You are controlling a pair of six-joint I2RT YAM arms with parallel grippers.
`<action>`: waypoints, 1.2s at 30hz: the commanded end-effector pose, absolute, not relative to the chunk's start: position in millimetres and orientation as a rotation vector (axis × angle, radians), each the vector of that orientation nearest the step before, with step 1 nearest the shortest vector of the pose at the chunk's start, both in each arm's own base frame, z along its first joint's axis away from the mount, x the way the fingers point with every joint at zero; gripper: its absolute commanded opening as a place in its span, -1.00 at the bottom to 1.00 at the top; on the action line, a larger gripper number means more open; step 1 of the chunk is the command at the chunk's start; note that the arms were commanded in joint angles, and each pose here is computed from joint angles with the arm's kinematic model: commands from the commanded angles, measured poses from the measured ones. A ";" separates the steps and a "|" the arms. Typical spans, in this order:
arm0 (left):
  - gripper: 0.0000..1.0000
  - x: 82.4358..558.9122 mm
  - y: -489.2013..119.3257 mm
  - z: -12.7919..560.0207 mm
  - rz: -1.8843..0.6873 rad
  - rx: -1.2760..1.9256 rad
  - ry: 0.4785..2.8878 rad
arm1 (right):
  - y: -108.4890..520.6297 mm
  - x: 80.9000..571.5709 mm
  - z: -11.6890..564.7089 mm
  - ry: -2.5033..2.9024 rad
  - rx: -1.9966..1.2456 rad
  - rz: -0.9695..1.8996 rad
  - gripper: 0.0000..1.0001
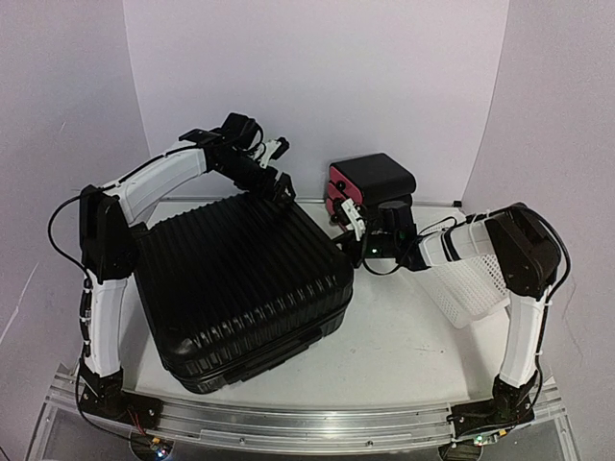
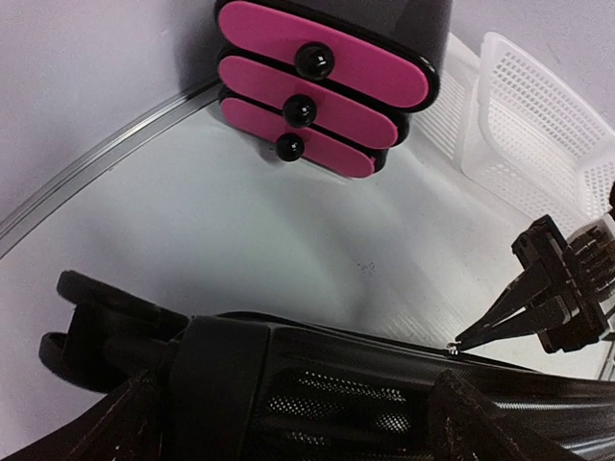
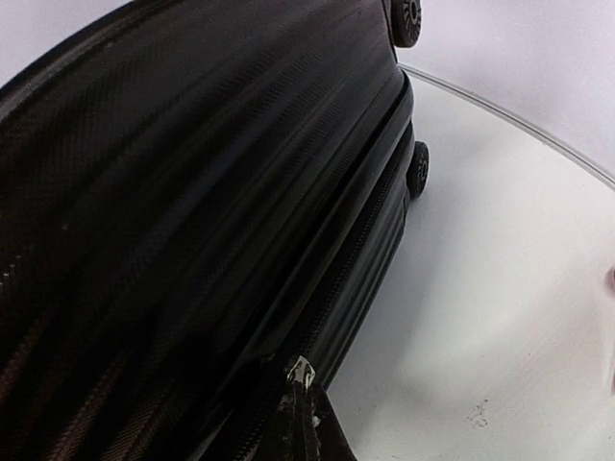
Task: Open, take out, and arrange the luggage
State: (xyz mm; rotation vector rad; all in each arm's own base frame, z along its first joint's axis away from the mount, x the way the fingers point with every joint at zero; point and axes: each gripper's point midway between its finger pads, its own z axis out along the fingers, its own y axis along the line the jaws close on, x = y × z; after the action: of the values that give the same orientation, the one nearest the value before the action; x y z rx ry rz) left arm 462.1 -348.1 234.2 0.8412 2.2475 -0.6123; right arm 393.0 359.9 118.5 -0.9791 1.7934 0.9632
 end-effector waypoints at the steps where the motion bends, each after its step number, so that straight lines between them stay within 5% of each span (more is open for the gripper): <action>1: 0.94 393.9 -285.5 280.0 -0.441 0.574 2.445 | 355.4 395.3 144.0 1.733 -0.907 0.967 -1.00; 11: 0.96 265.4 -99.6 281.9 -0.407 -0.370 2.445 | 349.8 378.0 140.5 1.737 -0.941 0.988 -1.00; 18: 0.99 217.1 -71.2 220.4 -0.330 -0.687 2.544 | 353.8 379.3 146.4 1.721 -0.947 1.007 -1.00; 23: 0.99 237.8 -113.1 227.2 -0.682 -0.558 2.418 | 356.9 375.9 148.2 1.722 -0.947 1.036 -1.00; 36: 0.99 348.9 -137.6 220.9 -0.406 -0.188 2.474 | 396.2 305.5 153.9 1.695 -1.005 1.059 -1.00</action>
State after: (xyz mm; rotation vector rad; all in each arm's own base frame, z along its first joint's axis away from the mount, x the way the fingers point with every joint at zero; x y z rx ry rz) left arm 285.1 -102.8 209.4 -0.4859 2.5465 -0.3908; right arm 361.1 353.6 111.8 -0.9144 1.8444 0.9440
